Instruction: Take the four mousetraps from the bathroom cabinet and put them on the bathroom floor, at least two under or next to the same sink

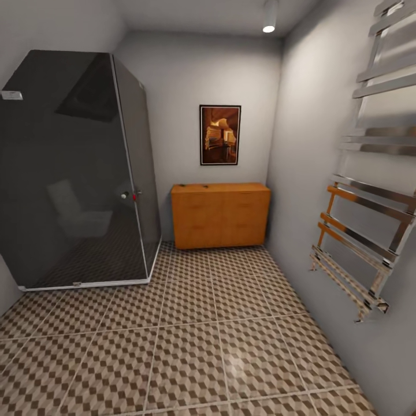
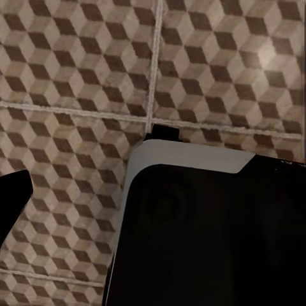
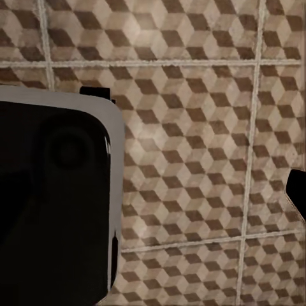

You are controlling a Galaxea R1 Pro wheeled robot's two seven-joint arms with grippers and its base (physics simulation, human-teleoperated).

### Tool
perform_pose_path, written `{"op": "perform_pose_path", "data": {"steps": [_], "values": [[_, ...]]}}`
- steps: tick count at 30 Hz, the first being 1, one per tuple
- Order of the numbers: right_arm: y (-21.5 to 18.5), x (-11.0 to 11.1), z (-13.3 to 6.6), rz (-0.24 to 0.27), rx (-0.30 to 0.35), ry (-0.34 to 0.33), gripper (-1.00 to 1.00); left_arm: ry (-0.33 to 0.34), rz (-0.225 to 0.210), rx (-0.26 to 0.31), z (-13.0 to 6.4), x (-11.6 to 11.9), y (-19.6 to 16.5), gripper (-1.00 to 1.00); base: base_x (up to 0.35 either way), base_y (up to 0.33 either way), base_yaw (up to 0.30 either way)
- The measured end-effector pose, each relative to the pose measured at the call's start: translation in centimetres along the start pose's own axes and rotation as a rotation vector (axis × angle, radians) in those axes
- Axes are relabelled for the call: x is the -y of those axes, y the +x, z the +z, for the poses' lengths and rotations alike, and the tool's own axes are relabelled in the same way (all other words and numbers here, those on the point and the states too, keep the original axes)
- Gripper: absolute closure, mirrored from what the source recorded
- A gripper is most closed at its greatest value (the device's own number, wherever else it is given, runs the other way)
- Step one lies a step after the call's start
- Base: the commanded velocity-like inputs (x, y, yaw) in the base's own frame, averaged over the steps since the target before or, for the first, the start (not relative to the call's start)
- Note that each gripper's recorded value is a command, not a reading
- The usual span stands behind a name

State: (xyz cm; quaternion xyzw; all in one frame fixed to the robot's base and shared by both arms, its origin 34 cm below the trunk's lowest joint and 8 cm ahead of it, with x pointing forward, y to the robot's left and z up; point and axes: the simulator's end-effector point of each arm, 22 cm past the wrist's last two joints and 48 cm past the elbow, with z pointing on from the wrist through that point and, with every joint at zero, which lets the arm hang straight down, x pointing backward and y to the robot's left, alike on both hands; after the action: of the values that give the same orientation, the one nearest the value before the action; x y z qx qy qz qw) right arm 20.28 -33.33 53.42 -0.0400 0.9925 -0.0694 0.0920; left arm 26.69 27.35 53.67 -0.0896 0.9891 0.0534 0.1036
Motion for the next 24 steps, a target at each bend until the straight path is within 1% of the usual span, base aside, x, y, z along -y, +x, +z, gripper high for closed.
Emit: {"op": "perform_pose_path", "data": {"steps": [12, 17, 24], "values": [[0.19, 0.28, 0.00, -0.001, -0.010, 0.011, -1.00, 0.000, -0.006, -0.002, 0.00, 0.01, 0.07, -1.00, 0.318, 0.000, 0.000], [0.18, 0.06, 0.00, -0.001, -0.010, 0.008, -1.00, 0.000, -0.011, -0.003, 0.00, 0.00, 0.08, -1.00, 0.320, 0.000, 0.000], [0.16, -0.04, 0.00, -0.001, -0.010, 0.005, -1.00, -0.002, -0.030, -0.004, 0.00, -0.05, 0.06, -1.00, 0.320, 0.000, 0.000]]}}
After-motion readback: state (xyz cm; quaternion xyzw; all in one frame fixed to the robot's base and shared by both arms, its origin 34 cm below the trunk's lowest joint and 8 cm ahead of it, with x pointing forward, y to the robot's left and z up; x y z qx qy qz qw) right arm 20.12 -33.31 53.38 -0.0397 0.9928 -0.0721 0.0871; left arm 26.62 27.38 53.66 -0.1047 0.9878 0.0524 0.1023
